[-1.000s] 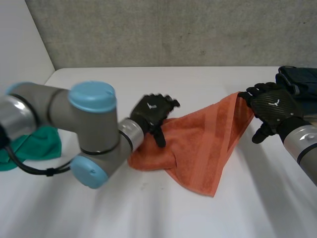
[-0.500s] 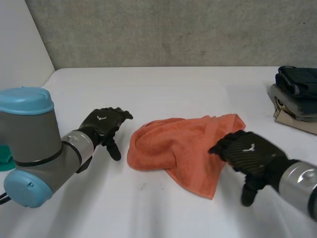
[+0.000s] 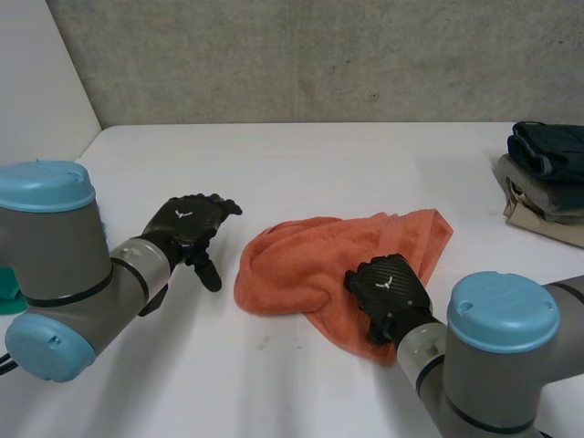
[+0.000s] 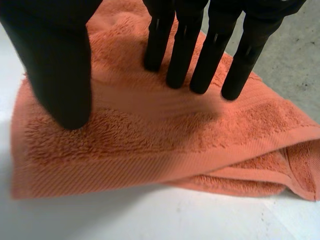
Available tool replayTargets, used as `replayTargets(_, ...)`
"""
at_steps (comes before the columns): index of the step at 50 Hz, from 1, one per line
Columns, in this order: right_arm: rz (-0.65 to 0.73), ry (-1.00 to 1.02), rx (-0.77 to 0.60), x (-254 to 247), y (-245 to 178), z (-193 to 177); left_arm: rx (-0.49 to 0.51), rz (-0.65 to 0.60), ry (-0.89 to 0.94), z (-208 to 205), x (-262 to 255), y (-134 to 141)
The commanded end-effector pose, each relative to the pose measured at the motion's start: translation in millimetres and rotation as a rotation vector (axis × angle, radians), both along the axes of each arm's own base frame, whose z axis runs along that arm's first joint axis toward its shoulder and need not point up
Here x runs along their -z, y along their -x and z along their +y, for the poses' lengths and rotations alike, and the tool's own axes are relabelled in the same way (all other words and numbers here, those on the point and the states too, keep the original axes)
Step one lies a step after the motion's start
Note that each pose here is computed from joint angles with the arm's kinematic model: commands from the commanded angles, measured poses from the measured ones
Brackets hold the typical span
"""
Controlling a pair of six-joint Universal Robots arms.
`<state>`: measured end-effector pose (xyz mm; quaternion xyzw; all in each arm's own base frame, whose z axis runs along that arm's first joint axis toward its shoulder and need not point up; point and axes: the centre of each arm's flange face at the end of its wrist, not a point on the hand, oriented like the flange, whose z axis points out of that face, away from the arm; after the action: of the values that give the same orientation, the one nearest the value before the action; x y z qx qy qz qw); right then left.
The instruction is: Fold the laundry.
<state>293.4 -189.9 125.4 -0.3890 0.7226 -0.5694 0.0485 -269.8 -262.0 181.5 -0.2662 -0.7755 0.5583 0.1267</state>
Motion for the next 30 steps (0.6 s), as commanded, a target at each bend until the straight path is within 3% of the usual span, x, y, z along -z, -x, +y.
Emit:
replayTargets(1, -0.001, 0.002, 0.003, 7.7, -5.8, -12.4, 0.000, 0.003, 0.008, 1.0, -0.3, -0.5)
replayTargets(14, -0.011, 0.017, 0.014, 0.7, -8.5, -20.0, -0.002, 0.011, 0.026, 1.6, -5.8, -1.0)
replayTargets(30, -0.033, -0.126, 0.032, 0.7, -4.6, -5.5, -0.002, 0.014, 0.033, 3.7, -8.7, -2.3)
